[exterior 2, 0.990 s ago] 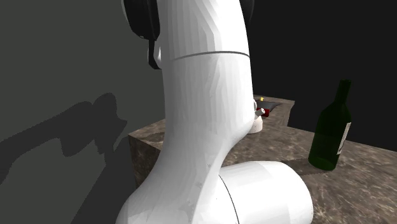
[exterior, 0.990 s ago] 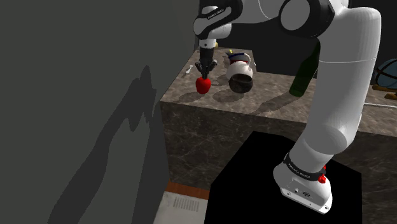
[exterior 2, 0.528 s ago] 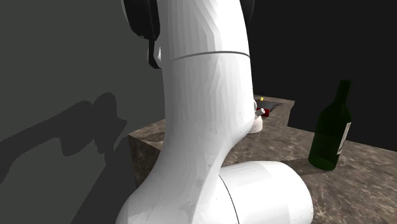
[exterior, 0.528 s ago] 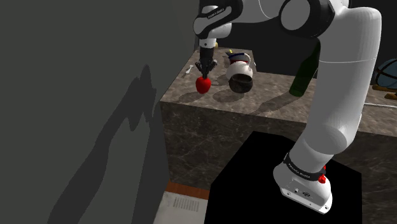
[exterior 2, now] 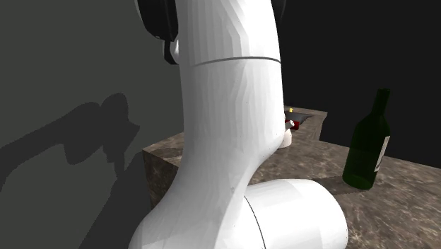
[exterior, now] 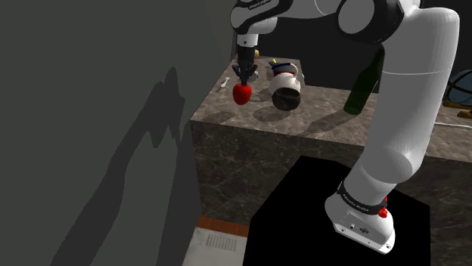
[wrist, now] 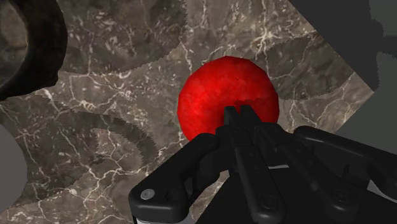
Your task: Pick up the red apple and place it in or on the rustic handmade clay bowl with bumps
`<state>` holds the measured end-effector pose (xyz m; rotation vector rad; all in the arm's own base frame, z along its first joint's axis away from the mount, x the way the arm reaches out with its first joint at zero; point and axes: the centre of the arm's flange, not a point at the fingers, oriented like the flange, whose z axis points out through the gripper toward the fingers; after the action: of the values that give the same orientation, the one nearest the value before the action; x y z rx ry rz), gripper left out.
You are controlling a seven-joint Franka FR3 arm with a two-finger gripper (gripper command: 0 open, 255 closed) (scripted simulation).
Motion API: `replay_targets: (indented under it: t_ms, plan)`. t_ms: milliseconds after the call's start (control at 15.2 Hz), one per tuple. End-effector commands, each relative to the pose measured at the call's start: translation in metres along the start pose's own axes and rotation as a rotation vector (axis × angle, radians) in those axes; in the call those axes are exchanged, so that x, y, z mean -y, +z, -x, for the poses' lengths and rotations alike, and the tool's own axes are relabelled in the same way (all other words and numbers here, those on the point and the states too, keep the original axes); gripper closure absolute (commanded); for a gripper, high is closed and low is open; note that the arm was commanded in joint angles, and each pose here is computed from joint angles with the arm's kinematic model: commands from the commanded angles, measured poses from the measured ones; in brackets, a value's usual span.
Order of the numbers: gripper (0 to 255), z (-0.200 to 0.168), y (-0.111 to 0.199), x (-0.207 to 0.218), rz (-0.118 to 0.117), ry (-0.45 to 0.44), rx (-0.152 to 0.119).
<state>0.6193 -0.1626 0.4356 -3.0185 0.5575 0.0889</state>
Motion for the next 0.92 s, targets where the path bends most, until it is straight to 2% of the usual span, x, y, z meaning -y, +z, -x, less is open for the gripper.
replay_targets:
  t_ms: [0, 858]
  plan:
    - [255, 0.001, -0.009, 0.001, 0.000, 0.000, 0.000]
    - [255, 0.006, -0.078, 0.005, 0.000, 0.000, 0.000]
